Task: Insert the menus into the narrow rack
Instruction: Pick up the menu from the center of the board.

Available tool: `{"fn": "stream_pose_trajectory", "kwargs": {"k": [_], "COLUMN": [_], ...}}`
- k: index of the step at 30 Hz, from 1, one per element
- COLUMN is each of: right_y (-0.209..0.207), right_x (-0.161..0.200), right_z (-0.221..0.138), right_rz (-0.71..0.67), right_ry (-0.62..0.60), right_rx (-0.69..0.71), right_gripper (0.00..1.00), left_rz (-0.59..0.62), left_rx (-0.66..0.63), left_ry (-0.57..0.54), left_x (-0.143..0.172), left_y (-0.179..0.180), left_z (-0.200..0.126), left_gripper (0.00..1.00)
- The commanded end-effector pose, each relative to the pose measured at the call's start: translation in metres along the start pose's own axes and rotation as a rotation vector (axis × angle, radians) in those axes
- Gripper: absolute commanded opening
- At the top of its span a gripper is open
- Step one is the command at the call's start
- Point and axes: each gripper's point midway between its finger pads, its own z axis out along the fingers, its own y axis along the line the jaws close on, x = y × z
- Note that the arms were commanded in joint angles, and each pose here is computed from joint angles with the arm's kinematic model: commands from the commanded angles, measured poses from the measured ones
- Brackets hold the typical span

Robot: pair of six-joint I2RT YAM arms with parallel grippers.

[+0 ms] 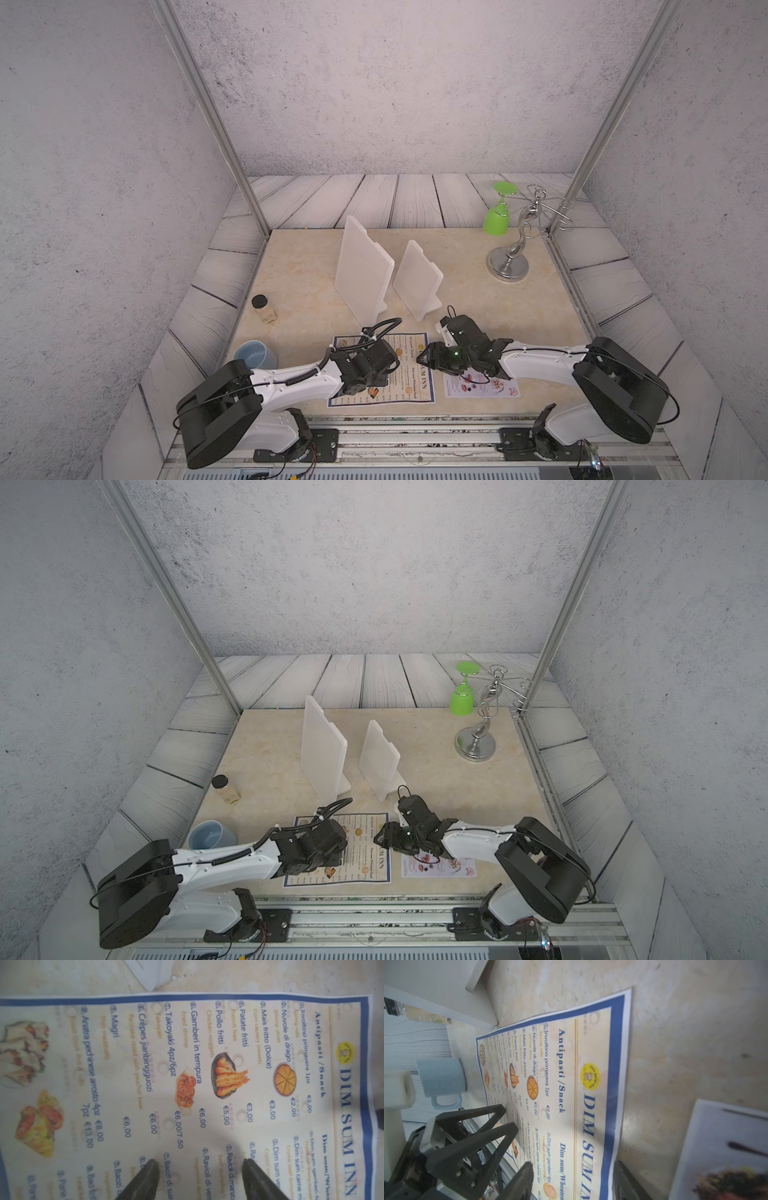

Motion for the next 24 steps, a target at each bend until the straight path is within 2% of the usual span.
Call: {"fn": "stream_pose_trajectory", "kwargs": {"k": [1, 24], "right_y": [0.011, 0.025], "right_x": [-0.006, -0.008], "right_z": [-0.010, -0.017], "right_rz": [-0.010, 0.020], "right_ry": [-0.048, -0.081], "right_rx": [-0.036, -0.138], "right_gripper": [0.62, 0.63], "left_rz": [-0.008, 0.000], "left_rx": [-0.038, -0.028], "left_ry": [0.069, 0.066], "left_x": [0.019, 0.020], "left_y": [0.011, 0.009], "left_z": [0.009, 0.007], "left_gripper": [0.68, 0.68]}}
